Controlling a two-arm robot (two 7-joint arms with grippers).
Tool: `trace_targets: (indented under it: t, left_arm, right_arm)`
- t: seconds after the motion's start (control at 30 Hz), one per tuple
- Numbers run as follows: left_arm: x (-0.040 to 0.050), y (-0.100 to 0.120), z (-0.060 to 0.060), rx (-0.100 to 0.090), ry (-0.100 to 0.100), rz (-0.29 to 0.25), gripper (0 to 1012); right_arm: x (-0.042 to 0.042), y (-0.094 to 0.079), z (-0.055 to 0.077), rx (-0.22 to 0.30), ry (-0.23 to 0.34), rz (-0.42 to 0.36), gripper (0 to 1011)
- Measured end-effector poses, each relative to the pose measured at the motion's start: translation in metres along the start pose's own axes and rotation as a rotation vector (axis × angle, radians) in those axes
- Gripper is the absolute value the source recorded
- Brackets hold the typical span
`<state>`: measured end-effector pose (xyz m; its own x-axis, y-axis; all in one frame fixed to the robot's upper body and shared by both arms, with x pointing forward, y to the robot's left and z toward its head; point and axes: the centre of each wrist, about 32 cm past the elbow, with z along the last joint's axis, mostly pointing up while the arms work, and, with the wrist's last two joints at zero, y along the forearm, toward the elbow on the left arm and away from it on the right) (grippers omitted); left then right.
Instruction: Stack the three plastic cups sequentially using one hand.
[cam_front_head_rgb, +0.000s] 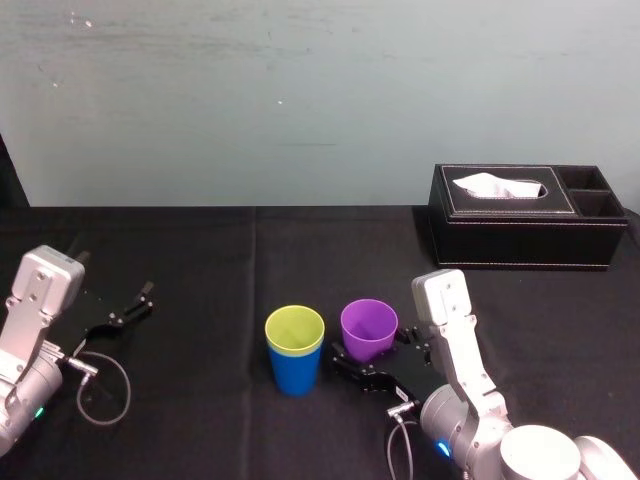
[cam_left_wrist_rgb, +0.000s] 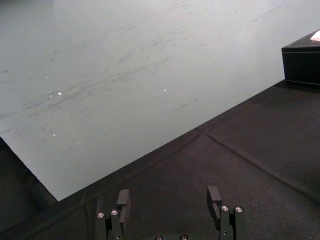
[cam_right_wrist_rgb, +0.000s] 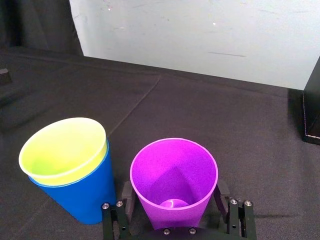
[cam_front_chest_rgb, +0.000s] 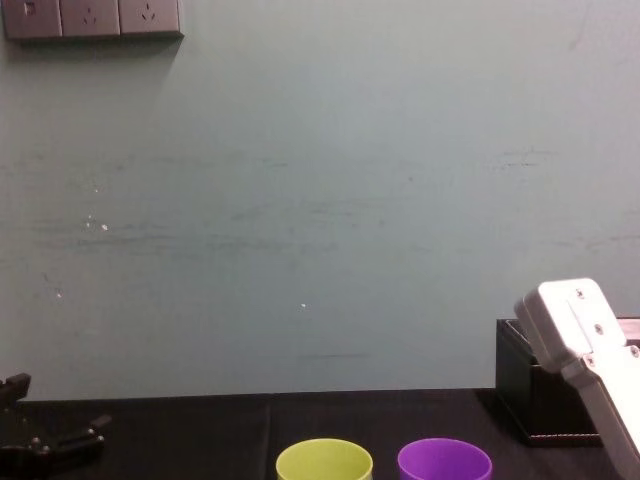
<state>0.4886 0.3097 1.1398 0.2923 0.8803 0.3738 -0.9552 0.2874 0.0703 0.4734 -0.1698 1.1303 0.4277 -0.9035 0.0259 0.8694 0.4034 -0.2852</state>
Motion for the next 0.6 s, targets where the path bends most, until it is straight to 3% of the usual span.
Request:
trace_targets:
  t: [0.6]
  left_arm:
    - [0.0000,0.0000,0.0000,0.000,0.000,0.000,1000]
  right_arm:
    - [0.0011,0.0056,-0.0014,-0.015,-0.003,-0.004,1002]
